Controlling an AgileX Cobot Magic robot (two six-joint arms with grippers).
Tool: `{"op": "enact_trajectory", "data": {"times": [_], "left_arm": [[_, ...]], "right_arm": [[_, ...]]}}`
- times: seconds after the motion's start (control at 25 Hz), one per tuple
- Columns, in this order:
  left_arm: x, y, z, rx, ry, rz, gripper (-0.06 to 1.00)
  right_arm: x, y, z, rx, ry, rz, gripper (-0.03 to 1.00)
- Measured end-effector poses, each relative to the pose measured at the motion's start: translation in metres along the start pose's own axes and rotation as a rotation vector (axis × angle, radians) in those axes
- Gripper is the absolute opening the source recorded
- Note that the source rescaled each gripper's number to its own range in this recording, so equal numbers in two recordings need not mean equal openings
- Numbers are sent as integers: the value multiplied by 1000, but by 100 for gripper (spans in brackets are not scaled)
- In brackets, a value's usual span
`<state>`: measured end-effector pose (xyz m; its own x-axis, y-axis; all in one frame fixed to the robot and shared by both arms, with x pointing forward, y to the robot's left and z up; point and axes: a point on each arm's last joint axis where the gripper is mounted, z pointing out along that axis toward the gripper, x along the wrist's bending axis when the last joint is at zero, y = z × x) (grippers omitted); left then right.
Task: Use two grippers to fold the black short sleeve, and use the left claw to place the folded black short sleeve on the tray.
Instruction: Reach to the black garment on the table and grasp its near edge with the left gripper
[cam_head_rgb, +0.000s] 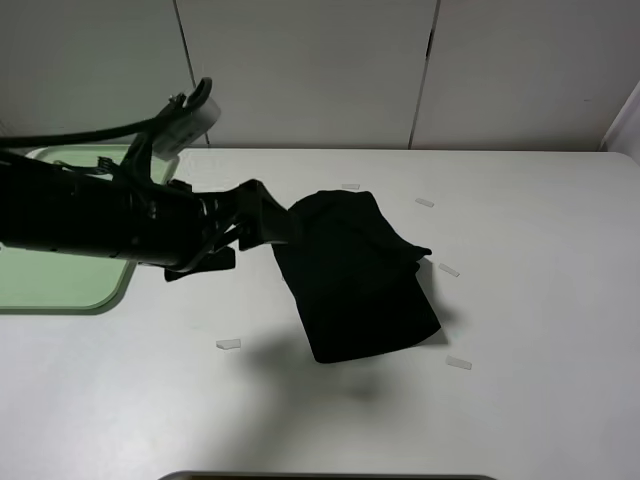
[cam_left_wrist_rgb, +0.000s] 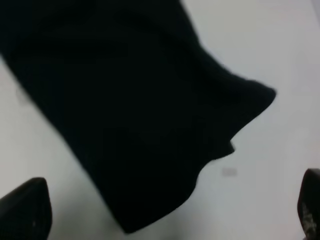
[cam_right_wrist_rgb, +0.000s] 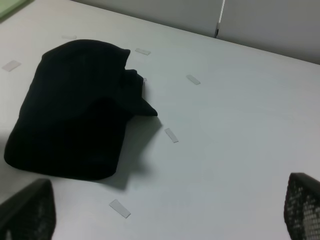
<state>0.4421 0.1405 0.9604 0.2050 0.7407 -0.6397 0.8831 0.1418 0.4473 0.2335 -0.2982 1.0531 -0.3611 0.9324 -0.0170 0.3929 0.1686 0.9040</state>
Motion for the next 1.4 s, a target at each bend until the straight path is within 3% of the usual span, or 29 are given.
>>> {"op": "enact_trajectory", "data": {"times": [0.36, 0.68, 0.92, 1.08, 1.4], "left_arm": [[25, 1, -4, -6, 48, -116, 97], [53, -8, 23, 98, 131, -199, 96], [61, 4, 51, 125, 151, -206, 91], [59, 15, 66, 128, 122, -206, 86], [55, 18, 90, 158, 108, -185, 85]], "right_arm": [[0, 0, 0, 0, 0, 0, 100], [0, 0, 0, 0, 2, 1, 100], [0, 0, 0, 0, 2, 1, 100], [0, 0, 0, 0, 2, 1, 100], [0, 0, 0, 0, 2, 1, 100]]}}
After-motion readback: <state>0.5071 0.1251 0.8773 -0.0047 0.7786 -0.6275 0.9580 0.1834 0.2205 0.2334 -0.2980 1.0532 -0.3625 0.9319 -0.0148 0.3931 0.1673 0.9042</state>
